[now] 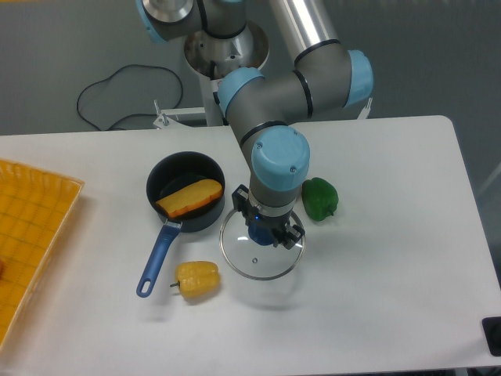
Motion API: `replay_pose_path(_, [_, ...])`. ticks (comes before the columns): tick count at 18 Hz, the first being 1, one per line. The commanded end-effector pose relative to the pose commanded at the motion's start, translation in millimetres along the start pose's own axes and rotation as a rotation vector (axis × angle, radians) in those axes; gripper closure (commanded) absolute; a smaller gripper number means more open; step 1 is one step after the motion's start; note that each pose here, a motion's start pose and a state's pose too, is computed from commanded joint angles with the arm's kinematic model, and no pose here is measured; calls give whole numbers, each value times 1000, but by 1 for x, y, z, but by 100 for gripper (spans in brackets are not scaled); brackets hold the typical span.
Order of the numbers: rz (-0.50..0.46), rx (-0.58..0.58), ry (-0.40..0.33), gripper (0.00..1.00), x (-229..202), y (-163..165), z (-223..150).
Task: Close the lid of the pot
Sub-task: 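Hold the glass lid by its knob with the gripper above the table, then carry the glass lid toward the dark blue saucepan and over its rim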
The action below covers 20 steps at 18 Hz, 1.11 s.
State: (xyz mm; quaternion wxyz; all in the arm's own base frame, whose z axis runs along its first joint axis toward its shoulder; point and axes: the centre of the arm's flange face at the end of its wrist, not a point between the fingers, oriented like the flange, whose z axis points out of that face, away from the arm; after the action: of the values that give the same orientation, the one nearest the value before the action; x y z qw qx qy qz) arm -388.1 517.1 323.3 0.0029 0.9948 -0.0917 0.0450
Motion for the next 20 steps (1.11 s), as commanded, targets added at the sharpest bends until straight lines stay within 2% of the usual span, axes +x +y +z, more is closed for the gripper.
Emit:
replay_pose_path(12, [3, -2, -3, 69, 12, 5, -4])
replay_pose_path(13, [24, -12, 1, 68, 30, 0, -2])
replay_pose_path(16, [35, -9, -3, 69, 44, -4, -10])
replay_pose_path(20, [53, -31, 20, 69, 76, -15, 9])
